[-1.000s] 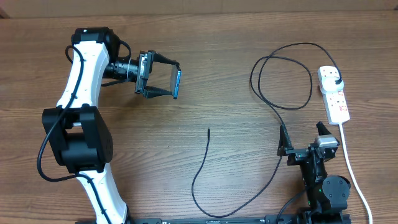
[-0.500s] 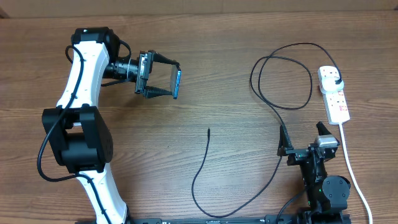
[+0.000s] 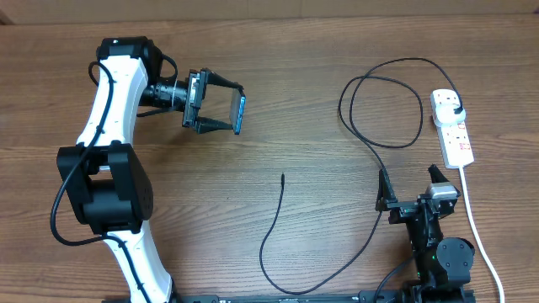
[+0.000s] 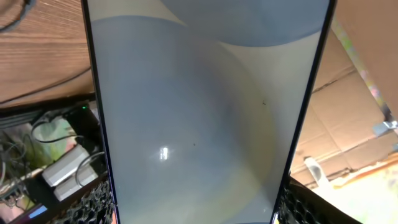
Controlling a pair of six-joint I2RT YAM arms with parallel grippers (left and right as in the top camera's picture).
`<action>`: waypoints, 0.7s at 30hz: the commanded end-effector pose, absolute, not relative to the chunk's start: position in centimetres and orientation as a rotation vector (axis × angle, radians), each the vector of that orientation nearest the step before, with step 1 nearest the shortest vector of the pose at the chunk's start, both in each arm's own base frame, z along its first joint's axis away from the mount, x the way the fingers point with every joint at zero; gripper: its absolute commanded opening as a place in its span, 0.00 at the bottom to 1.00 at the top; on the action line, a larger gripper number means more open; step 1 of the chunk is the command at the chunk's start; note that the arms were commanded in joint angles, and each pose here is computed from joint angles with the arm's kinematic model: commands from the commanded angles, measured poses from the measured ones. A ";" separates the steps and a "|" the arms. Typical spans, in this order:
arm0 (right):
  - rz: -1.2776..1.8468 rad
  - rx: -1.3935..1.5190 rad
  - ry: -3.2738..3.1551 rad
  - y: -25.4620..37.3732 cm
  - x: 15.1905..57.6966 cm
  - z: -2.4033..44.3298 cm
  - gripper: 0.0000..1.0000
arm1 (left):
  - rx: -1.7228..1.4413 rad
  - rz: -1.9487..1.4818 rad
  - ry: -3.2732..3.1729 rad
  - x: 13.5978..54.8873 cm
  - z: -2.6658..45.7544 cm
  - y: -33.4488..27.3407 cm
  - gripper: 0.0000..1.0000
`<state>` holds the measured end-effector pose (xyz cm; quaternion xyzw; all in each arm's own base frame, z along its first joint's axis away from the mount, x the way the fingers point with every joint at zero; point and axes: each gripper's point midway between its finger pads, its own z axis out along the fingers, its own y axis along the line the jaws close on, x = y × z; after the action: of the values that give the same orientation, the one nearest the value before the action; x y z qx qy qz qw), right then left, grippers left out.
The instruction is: Plug charger to phone and switch on socket
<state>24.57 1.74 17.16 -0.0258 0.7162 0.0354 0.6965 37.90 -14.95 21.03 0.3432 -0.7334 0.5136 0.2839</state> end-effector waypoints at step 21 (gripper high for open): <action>0.073 -0.058 1.594 1.7 24.6 17.0 1.00 | 0.894 1.291 -2.165 38.6 19.4 -14.1 0.04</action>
<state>24.57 1.75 17.16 -0.0258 0.7162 0.0357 0.6965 38.10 -13.81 18.28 0.3345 -0.7873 0.4566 0.2446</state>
